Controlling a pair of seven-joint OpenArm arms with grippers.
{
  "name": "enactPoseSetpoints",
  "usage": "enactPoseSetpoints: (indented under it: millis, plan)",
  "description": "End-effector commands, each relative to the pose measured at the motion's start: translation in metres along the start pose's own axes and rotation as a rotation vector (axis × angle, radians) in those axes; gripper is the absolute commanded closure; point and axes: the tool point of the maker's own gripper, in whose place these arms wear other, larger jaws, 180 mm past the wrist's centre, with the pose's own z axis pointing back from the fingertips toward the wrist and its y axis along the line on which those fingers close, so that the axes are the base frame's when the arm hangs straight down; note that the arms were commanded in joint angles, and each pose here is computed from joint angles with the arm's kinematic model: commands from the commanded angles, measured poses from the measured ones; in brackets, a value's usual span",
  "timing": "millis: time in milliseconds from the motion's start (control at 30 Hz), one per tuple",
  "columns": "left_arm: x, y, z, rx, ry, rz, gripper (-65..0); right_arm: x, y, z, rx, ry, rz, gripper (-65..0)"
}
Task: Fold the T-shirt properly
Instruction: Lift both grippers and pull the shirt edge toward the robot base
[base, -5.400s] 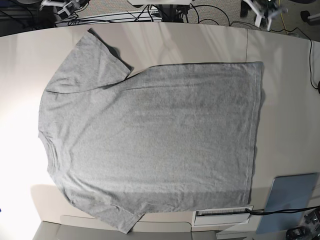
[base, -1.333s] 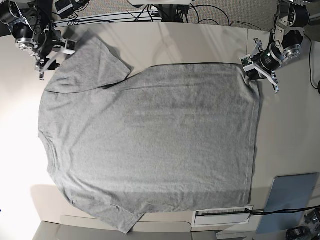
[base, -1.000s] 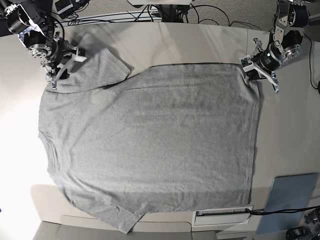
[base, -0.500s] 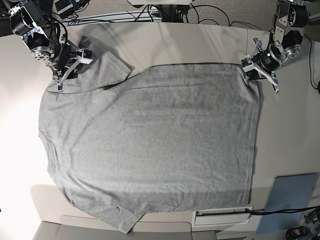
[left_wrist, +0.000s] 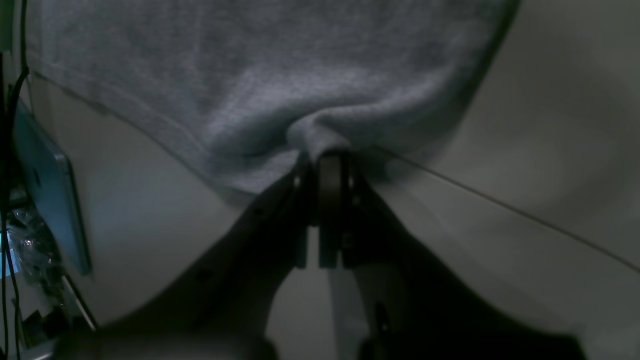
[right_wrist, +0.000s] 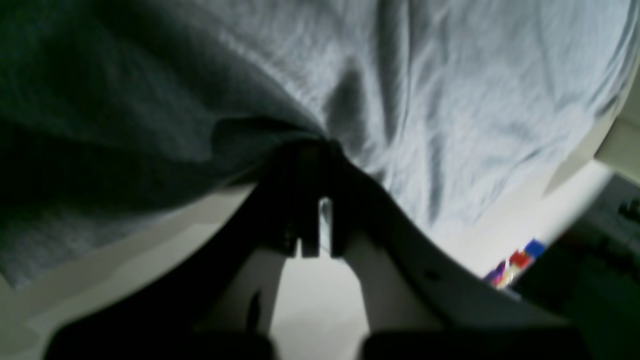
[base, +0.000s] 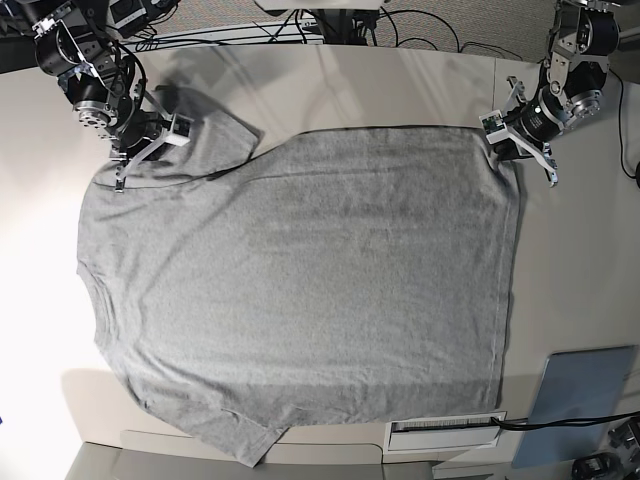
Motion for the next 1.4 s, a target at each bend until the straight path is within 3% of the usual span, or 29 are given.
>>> enactPoseSetpoints:
  millis: [0, 67, 167, 433, 733, 1200, 1267, 1367]
  plan:
    - [-0.011, -0.036, 0.001, -0.139, 0.044, 0.023, 0.0, -0.015, 0.013, 0.002, 0.059, 0.071, 0.022, -0.1]
    - [-0.003, -0.034, 0.002, -0.133, 0.004, 0.114, 0.0, -0.017, 0.009, 0.010, 0.058, 0.096, 0.002, -0.1]
    - [-0.013, -0.029, 0.007, -0.131, 0.063, 0.202, 0.0, -0.016, -0.005, 0.025, -0.003, 0.101, 0.002, -0.1]
    - [-0.009, -0.027, 0.046, -0.139, 0.121, 0.188, 0.0, -0.022, 0.016, 0.050, 0.012, 0.136, 0.056, -0.1]
    - [-0.005, -0.014, 0.094, -0.065, 0.099, 0.285, 0.0, -0.009, 0.054, 0.073, 0.067, 0.127, 0.051, -0.1]
    - [-0.027, -0.044, 0.113, -0.127, 0.209, 0.292, 0.0, -0.003, 0.092, 0.107, 0.105, 0.148, 0.042, -0.1]
    - [-0.026, -0.044, 0.113, -0.126, 0.207, 0.292, 0.0, -0.003, 0.087, 0.108, 0.077, 0.152, 0.043, -0.1]
    - [-0.025, -0.040, 0.112, -0.116, 0.201, 0.288, 0.0, -0.001, 0.062, 0.112, -0.045, 0.160, 0.039, -0.1]
